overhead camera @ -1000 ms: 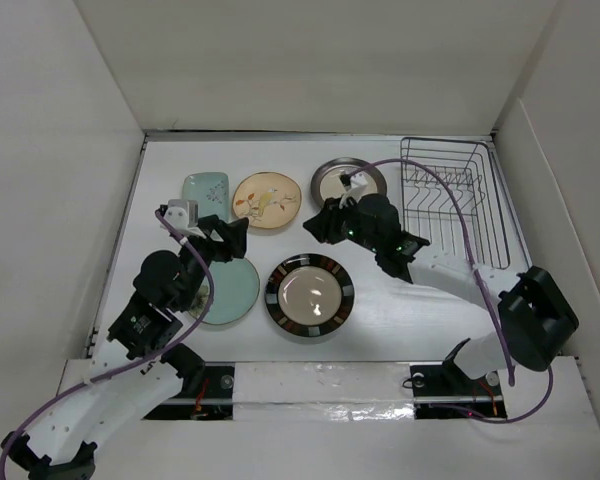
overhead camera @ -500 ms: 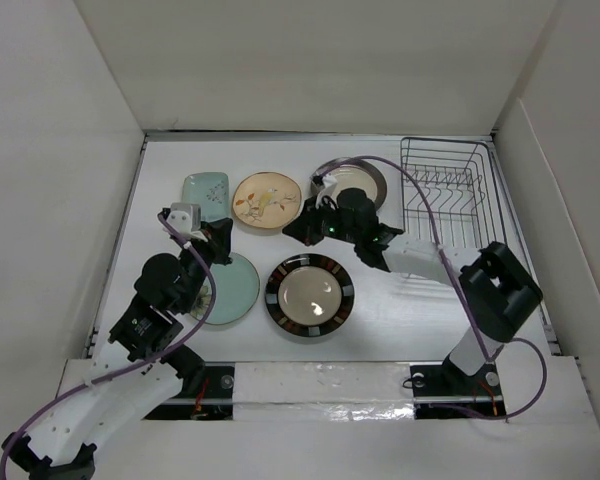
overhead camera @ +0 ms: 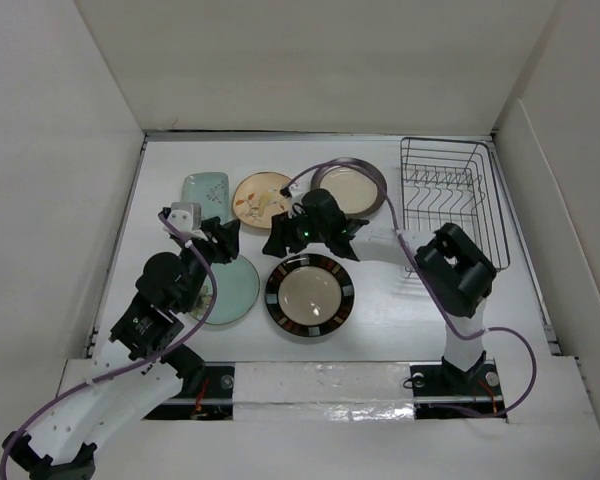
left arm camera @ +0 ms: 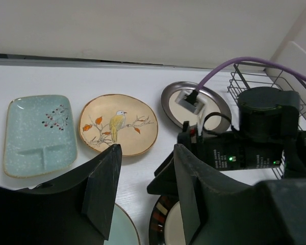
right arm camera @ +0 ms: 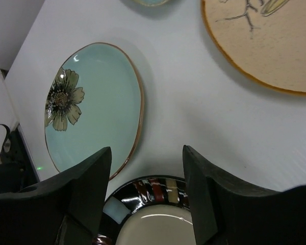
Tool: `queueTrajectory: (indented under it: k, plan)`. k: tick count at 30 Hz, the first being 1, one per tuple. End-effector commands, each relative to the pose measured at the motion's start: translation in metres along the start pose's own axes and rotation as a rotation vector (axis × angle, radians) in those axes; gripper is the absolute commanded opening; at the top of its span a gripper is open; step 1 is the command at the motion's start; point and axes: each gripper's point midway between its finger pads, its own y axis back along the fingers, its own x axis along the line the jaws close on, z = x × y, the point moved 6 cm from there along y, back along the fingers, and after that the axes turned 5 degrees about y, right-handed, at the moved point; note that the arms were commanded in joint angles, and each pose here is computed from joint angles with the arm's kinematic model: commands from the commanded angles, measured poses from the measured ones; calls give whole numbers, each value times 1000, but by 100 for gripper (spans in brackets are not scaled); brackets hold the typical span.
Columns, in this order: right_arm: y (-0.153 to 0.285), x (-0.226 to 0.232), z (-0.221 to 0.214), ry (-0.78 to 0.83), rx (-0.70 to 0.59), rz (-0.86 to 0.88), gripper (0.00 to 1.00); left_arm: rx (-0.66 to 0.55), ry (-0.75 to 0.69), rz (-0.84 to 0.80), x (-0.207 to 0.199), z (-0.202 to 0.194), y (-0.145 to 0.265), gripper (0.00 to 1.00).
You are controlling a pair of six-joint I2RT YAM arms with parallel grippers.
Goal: Load the plates into the dish rack
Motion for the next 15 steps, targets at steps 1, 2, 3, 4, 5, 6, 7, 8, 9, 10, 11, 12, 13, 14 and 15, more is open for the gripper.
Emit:
queueTrajectory:
  k: [1, 2, 3, 4, 5, 6, 7, 8, 9, 10, 11, 12, 13, 14, 15]
  plan:
    - [-16, 16, 4, 52, 28, 48, 64, -23, 3, -8, -2, 5, -3, 43]
    - [-25, 12, -5, 49, 57, 19, 64, -21, 3, -19, -4, 5, -3, 43]
    - [-29, 13, 3, 57, 45, 18, 64, -23, 3, -21, -4, 6, -4, 43]
    - [-34, 11, 2, 53, 52, 17, 64, -18, 2, -18, -4, 4, -5, 44]
    - [-41, 6, -8, 36, 89, 19, 64, -11, -2, -17, -4, 2, -5, 44]
    - [-46, 7, -3, 44, 81, 25, 64, -3, 0, -18, -4, 1, -6, 44]
    - [-52, 8, -7, 45, 91, 26, 64, -2, 0, -27, -5, 2, -5, 44]
    - [-56, 4, -11, 38, 108, 0, 64, -5, 3, -40, -7, 3, -4, 44]
    - [-64, -4, -21, 23, 136, -14, 64, -11, 4, -39, -6, 4, -4, 44]
    - [-68, -4, -20, 17, 138, -12, 64, -17, 2, -36, -6, 5, -3, 44]
    - [-71, 2, -26, 14, 159, 16, 63, -20, 3, -22, -4, 5, -3, 44]
    - [-76, 4, -36, 9, 184, 28, 63, -19, 4, -22, -3, 5, -2, 44]
    - [-78, 2, -38, 6, 190, 28, 63, -25, 9, -29, -4, 6, 0, 44]
    - [-81, 12, -45, 19, 205, 38, 63, -32, 12, -40, -5, 8, 1, 44]
    - [-81, 12, -48, 10, 213, 38, 62, -40, 14, -45, -6, 10, 2, 44]
